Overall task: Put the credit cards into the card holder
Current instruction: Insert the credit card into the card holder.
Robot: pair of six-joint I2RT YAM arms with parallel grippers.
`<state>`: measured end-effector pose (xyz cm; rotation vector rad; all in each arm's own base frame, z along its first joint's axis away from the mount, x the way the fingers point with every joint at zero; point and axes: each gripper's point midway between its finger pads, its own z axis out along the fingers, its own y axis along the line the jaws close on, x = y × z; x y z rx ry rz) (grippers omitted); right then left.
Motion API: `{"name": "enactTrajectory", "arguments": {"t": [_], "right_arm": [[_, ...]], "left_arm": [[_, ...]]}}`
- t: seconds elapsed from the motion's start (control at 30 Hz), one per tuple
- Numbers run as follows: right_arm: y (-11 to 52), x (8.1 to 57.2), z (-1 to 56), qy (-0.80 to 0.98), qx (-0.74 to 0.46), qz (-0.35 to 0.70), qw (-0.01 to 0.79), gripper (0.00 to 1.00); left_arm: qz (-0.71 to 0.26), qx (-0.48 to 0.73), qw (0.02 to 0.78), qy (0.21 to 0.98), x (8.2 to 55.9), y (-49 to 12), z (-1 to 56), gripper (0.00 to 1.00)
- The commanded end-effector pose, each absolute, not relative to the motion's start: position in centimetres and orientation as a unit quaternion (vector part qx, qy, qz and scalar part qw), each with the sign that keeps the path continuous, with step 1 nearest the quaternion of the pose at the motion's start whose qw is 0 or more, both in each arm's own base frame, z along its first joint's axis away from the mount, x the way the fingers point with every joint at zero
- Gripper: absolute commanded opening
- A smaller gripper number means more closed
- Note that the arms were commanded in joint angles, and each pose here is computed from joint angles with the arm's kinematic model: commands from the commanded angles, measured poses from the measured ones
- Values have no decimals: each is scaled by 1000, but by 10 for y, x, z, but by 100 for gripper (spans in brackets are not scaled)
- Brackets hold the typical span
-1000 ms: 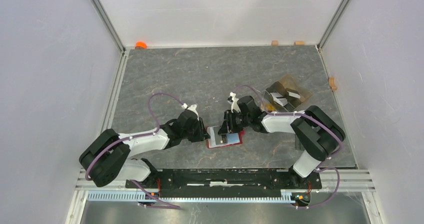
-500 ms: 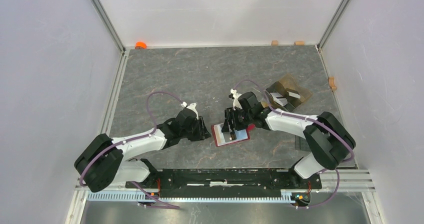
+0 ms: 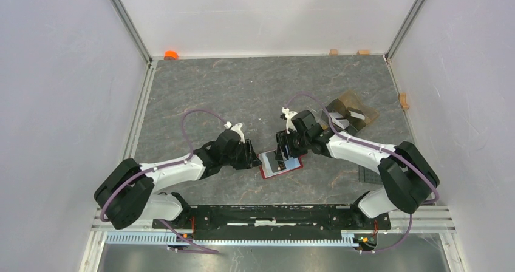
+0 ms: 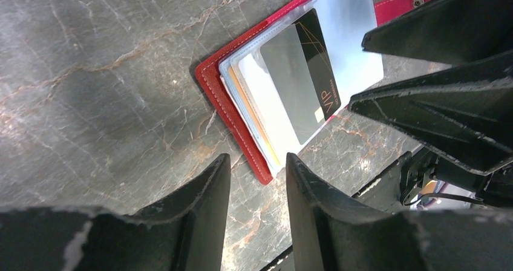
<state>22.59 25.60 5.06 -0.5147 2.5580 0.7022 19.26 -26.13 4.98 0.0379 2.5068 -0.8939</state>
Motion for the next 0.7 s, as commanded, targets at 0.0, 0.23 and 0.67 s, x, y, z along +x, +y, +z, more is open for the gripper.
{"name": "enactTrajectory", "arguments": {"t": [0.0, 0.23, 0.67], "right_arm": [[259, 218, 51, 917, -190, 275, 216, 63], [264, 211, 37, 920, -192, 281, 193, 53], [292, 205, 35, 909, -211, 308, 183, 49]], "left_arm": [[-368, 11, 246, 897, 201, -281, 63, 44], [-361, 9, 229, 904, 200, -284, 44, 33], [-336, 3, 207, 919, 194, -276, 16, 26]]}}
